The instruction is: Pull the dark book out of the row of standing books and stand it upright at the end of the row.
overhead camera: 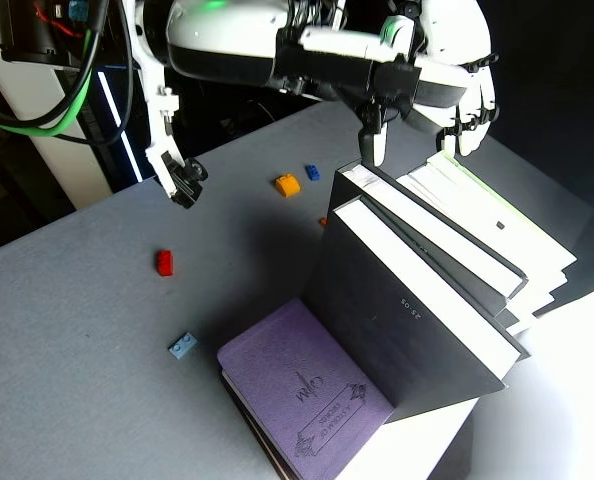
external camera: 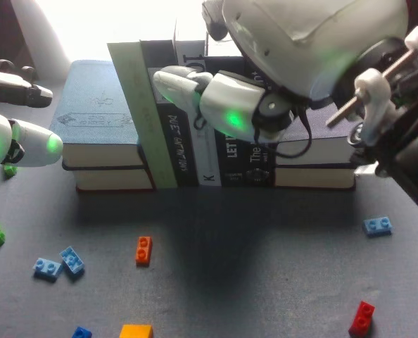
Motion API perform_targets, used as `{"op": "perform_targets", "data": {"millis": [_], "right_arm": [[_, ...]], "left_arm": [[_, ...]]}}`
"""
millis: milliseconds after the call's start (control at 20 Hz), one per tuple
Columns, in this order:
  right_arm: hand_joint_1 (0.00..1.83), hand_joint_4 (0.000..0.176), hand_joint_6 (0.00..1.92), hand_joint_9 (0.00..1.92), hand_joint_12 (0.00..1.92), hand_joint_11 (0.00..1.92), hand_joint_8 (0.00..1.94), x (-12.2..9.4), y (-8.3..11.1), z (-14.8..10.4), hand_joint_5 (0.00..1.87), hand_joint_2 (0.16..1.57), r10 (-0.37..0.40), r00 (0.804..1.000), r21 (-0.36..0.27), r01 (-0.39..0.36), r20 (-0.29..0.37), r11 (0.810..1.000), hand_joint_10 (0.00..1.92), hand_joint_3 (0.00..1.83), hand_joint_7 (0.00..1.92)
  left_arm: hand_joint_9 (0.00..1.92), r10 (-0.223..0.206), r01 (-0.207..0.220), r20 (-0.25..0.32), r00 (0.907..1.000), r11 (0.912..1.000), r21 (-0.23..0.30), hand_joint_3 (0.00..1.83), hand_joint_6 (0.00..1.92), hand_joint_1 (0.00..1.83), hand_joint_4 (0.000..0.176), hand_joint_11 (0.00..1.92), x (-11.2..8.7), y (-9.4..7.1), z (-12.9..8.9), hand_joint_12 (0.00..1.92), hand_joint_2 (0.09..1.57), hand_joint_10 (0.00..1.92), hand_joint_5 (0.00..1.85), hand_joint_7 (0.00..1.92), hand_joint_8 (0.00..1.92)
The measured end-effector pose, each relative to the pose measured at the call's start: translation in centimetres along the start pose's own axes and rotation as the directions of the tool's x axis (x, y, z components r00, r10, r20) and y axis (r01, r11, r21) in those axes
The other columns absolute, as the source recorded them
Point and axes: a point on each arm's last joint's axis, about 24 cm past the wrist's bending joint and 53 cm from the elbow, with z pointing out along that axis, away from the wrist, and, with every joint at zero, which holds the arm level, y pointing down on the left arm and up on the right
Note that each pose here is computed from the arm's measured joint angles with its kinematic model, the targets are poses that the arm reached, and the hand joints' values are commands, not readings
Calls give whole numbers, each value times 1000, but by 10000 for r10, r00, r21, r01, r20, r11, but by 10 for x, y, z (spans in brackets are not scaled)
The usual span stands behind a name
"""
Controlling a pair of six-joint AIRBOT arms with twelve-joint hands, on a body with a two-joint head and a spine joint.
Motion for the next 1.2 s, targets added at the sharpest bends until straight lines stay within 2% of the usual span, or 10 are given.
{"op": "perform_targets", "data": {"millis": [150,250,400,550,650,850,900,950,1050,1200], "right_arm": [[0,0,584,100,103,0,0,10,0,-6,757,1138,27,9995,26,-27,-317,10000,1,0,358],[0,0,603,124,179,0,4,12,-4,-10,788,1151,-15,9994,136,19,-341,9999,9,2,377],[0,0,606,119,148,0,0,14,-4,-17,780,1156,-111,9992,182,118,-396,9998,5,3,374],[0,0,605,126,38,0,7,16,2,-23,742,1142,28,9984,145,-20,-573,9999,6,0,404],[0,0,601,137,137,0,4,19,4,-28,769,1149,111,9973,159,-99,-730,9998,7,1,404],[0,0,606,132,79,0,4,30,17,-45,760,1151,61,9932,10,-60,-1164,10000,3,0,402],[0,0,609,131,77,0,3,32,21,-48,757,1145,-9,9923,-76,-1,-1237,10000,3,0,399],[0,0,605,120,75,0,0,35,24,-52,740,1145,-45,9913,-152,25,-1317,9999,0,0,384],[0,0,611,111,110,0,0,40,28,-58,751,1151,-83,9887,-260,45,-1496,9997,0,1,351],[0,0,595,143,190,0,16,46,31,-64,790,1162,-98,9859,-330,43,-1670,9994,11,3,423]], "left_arm": [[125,12,-12,1,10000,10000,-18,0,4,0,50,0,0,0,0,519,1263,4,132,118,4],[135,9,-9,1,10000,10000,-13,2,3,0,58,0,0,0,0,509,1275,3,147,126,2],[139,10,-10,3,10000,10000,-15,3,5,1,49,5,0,0,0,493,1287,2,156,120,0],[121,10,-10,5,10000,10000,-12,0,2,0,45,0,0,0,0,480,1263,1,119,102,2],[149,9,-9,1,10000,10000,-13,2,0,0,53,1,0,0,0,524,1267,0,166,132,0],[130,7,-7,5,10000,10000,-8,5,2,3,47,0,0,0,0,471,1288,3,144,114,3],[132,7,-7,3,10000,10000,-11,0,1,0,58,0,0,0,0,503,1259,1,126,115,0],[142,9,-9,1,10000,10000,-13,0,6,0,52,19,0,0,0,523,1255,4,136,130,6],[139,12,-12,2,10000,10000,-14,3,0,0,56,0,0,0,0,536,1268,0,148,125,0],[145,7,-7,5,10000,10000,-8,6,3,1,50,0,0,0,0,518,1287,5,152,130,5]]}}
